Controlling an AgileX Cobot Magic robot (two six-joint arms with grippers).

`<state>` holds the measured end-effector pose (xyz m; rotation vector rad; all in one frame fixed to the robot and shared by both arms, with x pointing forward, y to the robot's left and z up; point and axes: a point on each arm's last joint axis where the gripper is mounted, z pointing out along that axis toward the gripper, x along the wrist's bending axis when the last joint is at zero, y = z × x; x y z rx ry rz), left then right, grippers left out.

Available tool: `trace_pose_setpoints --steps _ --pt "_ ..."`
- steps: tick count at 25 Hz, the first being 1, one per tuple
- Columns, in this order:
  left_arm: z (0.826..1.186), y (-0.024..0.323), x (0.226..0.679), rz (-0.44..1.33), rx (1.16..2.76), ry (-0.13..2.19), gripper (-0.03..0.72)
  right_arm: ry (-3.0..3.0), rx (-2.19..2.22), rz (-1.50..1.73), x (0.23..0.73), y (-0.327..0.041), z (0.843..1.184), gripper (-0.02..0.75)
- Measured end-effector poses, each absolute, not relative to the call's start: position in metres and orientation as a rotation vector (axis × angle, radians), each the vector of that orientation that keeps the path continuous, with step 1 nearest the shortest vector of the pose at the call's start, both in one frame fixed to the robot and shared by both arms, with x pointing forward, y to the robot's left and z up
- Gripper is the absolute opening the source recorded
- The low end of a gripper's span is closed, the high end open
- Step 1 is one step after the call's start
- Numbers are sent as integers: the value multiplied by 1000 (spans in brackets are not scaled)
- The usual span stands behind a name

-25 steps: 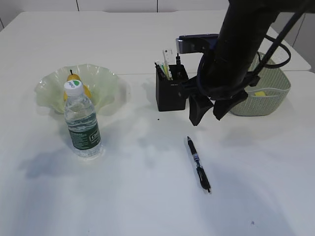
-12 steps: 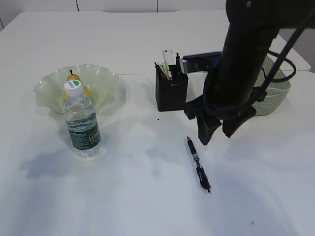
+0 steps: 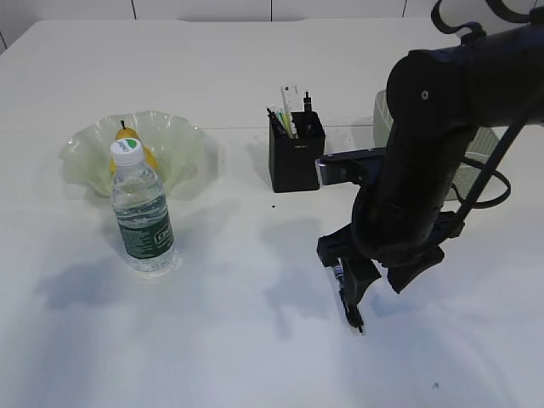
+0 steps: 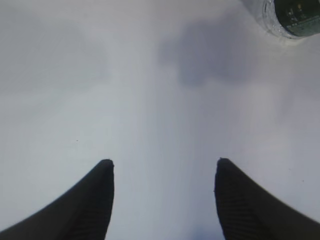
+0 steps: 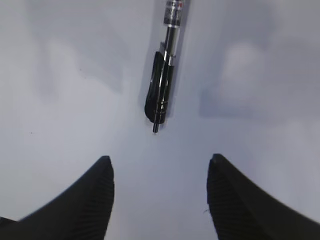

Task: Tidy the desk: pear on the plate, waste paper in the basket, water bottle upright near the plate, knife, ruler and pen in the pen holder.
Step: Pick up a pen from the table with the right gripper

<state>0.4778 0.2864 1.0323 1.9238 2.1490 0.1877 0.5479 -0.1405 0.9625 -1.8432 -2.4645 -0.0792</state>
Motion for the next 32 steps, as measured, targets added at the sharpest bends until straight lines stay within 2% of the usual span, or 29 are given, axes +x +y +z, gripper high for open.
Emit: trace_pose_setpoints --steps 6,14,32 --pt "1032 286 478 188 1924 2149 447 -2446 -1904 -146 552 -139 957 440" --pt "1032 286 478 188 1924 2149 447 -2415 -1915 -77 558 -136 927 440" --pt "1033 286 479 197 1918 2143 447 -2381 -1946 -66 564 -133 904 440"
